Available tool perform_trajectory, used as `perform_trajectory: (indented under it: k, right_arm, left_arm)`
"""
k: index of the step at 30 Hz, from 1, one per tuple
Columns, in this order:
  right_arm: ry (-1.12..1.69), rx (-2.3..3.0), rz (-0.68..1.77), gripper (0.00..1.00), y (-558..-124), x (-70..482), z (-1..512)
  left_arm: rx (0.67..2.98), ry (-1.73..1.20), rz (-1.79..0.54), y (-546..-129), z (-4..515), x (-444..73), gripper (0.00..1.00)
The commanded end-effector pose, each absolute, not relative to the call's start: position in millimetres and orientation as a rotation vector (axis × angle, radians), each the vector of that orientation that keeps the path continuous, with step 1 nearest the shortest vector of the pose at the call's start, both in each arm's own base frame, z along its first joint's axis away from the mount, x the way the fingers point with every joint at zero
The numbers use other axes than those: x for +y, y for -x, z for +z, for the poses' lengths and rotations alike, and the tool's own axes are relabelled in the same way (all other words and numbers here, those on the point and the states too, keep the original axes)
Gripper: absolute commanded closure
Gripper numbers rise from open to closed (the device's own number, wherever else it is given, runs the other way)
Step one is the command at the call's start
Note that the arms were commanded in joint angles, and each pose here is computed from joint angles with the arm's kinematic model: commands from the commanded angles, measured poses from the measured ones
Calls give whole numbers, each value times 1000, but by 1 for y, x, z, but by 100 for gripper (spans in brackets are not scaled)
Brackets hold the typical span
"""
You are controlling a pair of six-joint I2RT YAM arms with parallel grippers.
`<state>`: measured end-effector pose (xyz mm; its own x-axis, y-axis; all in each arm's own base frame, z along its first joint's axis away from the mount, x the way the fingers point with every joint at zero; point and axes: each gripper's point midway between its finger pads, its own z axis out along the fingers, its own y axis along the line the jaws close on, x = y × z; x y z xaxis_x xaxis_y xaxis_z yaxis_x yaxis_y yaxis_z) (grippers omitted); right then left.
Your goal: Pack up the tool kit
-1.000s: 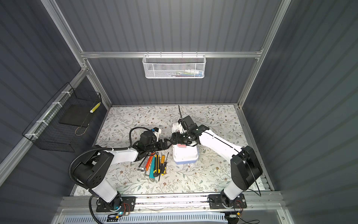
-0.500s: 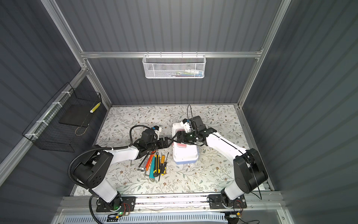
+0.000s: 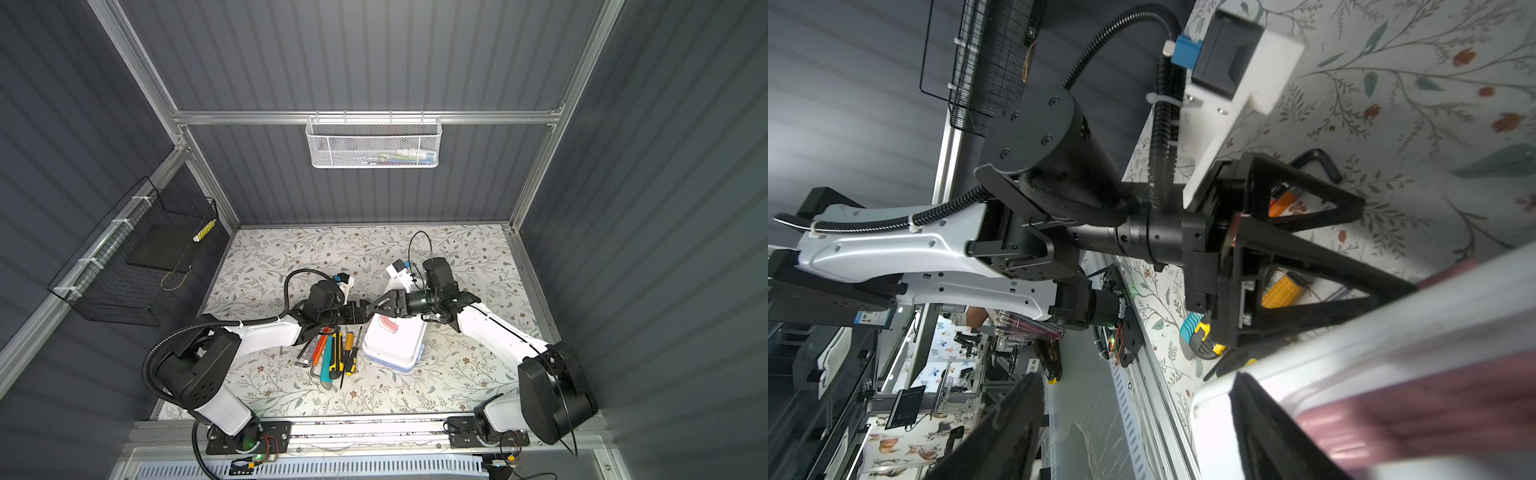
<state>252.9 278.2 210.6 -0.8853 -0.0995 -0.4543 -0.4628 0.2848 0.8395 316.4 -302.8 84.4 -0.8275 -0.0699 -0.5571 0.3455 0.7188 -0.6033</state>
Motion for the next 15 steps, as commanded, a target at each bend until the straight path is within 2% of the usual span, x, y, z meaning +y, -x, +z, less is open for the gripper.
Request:
perform_trajectory:
  k: [1, 7, 11, 15]
  right_arm:
    - [475, 2262, 1537, 28, -258, 264, 213]
    - [224, 2555, 1014, 27, -265, 222, 188]
    - [125, 2634, 882, 26, -256, 215, 184]
    - [79, 2658, 867, 25, -251, 228, 186]
  left_arm:
    - [2340, -236, -982, -315, 99, -304, 6]
    - [2370, -257, -920, -308, 98, -294, 5]
    - [2396, -284, -900, -296, 95, -287, 5]
    - [2423, -308, -893, -282, 91, -282, 5]
